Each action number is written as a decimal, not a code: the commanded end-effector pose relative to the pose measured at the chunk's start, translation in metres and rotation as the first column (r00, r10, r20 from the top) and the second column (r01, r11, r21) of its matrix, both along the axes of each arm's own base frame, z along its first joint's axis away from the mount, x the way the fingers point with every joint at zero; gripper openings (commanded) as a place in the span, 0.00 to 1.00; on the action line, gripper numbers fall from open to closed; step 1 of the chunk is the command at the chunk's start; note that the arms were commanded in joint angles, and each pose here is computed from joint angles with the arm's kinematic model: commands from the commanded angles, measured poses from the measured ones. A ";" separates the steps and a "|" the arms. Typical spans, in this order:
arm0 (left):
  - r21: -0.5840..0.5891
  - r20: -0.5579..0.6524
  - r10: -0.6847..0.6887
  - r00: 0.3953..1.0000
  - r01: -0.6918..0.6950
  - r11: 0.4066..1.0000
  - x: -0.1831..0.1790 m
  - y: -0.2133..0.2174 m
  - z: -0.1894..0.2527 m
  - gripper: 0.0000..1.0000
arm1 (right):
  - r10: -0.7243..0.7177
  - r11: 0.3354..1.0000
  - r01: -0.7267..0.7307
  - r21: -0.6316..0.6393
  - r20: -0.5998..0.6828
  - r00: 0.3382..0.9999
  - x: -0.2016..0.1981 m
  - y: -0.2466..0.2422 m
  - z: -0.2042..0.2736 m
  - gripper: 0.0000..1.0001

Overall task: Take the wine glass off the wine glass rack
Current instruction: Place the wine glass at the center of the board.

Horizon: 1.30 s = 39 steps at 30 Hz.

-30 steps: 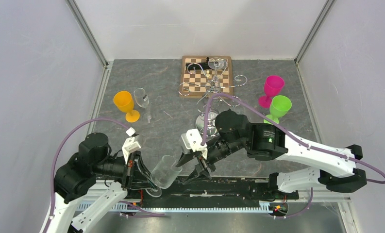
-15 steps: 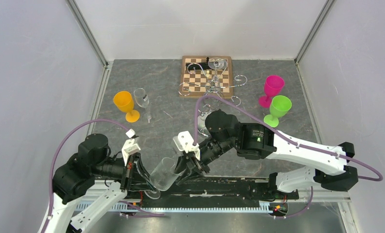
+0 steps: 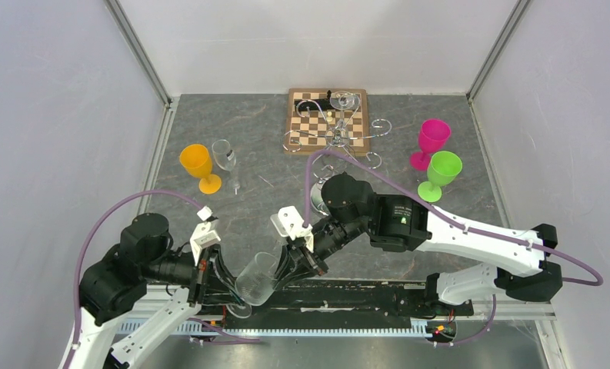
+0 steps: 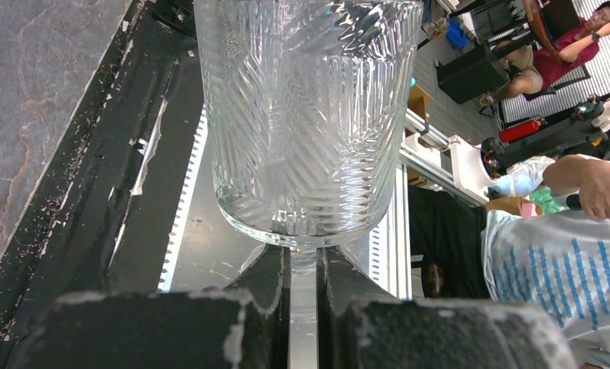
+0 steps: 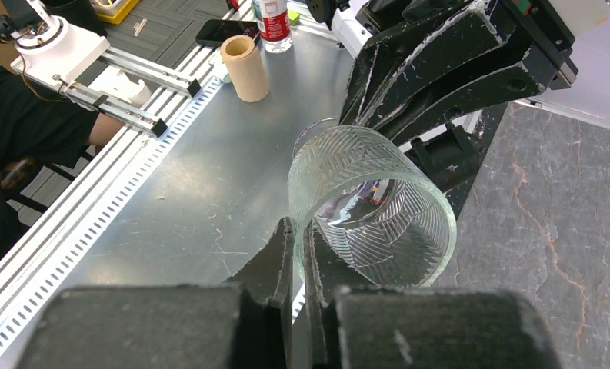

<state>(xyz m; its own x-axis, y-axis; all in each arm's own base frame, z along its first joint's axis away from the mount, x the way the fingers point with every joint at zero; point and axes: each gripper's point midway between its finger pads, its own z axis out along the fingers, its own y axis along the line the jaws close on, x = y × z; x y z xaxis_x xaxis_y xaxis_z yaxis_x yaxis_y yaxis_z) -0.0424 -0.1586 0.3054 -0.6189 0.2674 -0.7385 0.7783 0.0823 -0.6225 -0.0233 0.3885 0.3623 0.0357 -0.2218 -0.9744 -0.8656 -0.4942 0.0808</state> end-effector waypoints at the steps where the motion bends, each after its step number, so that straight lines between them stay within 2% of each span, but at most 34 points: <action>1: -0.043 0.136 0.036 0.990 -0.031 0.999 0.016 -0.005 0.015 0.04 | 0.017 1.000 -0.017 -0.008 -0.035 0.999 -0.008 -0.004 -0.004 0.00; 11: -0.035 0.131 0.038 0.991 -0.034 0.999 0.019 -0.006 0.014 0.37 | -0.001 0.999 0.003 0.040 -0.036 0.999 -0.008 -0.010 -0.001 0.00; 21: -0.008 0.125 0.072 0.990 -0.072 0.997 0.028 -0.007 0.008 0.48 | -0.038 0.997 0.039 0.061 -0.024 0.999 -0.007 -0.026 0.001 0.00; 28: 0.025 0.118 0.100 0.988 -0.103 0.994 0.038 -0.009 0.000 0.54 | -0.194 0.981 0.194 0.027 0.002 0.981 0.011 -0.049 -0.021 0.00; 33: 0.046 0.116 0.123 0.986 -0.130 0.991 0.046 -0.011 -0.004 0.56 | -0.368 0.927 0.370 -0.055 0.035 0.929 0.036 -0.066 -0.048 0.00; 35: 0.053 0.119 0.138 0.983 -0.145 0.988 0.050 -0.011 -0.005 0.56 | -0.457 0.883 0.459 -0.100 0.049 0.888 0.049 -0.076 -0.062 0.00; 39: 0.075 0.128 0.165 0.978 -0.175 0.982 0.059 -0.011 -0.012 0.57 | -0.636 0.749 0.638 -0.180 0.072 0.768 0.077 -0.097 -0.085 0.00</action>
<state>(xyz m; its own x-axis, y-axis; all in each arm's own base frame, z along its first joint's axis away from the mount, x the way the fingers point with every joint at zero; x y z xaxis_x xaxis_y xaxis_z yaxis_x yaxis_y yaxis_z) -0.0018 -0.1664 0.2947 -0.6278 0.2414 -0.7400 0.7774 0.2432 -0.5801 0.0180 0.3075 0.2810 -0.0915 -0.3829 -0.9192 -0.9904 -0.0610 0.1240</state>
